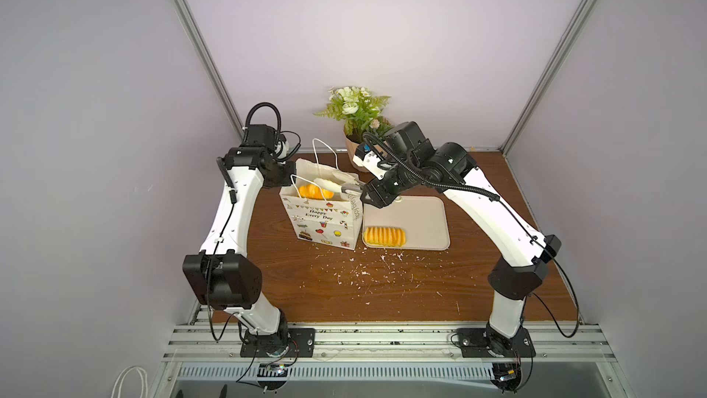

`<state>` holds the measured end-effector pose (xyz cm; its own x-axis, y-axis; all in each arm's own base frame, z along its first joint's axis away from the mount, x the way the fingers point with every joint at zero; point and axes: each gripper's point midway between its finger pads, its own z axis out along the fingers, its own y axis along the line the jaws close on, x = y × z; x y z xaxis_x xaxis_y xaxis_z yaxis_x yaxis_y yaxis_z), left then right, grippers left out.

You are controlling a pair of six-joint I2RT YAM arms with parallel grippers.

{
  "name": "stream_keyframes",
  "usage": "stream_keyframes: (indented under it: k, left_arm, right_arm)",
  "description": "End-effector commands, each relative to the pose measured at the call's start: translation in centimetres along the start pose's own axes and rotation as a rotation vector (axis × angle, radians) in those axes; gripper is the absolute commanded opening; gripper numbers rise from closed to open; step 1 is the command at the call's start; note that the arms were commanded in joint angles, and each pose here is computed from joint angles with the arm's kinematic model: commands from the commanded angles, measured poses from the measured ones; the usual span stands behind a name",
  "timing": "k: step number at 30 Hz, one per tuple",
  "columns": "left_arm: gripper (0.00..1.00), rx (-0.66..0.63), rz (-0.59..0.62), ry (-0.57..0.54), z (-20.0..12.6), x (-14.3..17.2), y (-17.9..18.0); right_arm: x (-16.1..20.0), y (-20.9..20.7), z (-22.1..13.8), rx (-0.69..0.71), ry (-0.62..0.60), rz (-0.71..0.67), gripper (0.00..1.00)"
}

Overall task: Pack bread into a paper bag
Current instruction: Place the fake bread in the paper bag.

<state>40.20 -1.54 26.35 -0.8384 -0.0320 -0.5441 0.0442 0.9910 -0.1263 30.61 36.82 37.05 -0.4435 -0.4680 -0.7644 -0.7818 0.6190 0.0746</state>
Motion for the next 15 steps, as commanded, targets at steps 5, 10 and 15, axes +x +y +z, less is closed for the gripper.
stream_keyframes:
  k: [5, 10, 15]
  left_arm:
    - [0.19, 0.000, -0.008, 0.003, -0.7, 0.4, 0.2]
    - [0.19, 0.002, -0.007, 0.001, -0.7, 0.4, 0.2]
    - [0.19, 0.009, -0.009, 0.007, -0.4, 0.3, 0.1]
  right_arm:
    - [-2.0, 0.2, -3.7, 0.022, -0.098, -0.018, 0.53]
    - [-2.2, -2.0, -7.1, 0.159, -0.142, -0.009, 0.53]
    - [0.2, -4.1, -8.8, 0.255, -0.107, 0.034, 0.56]
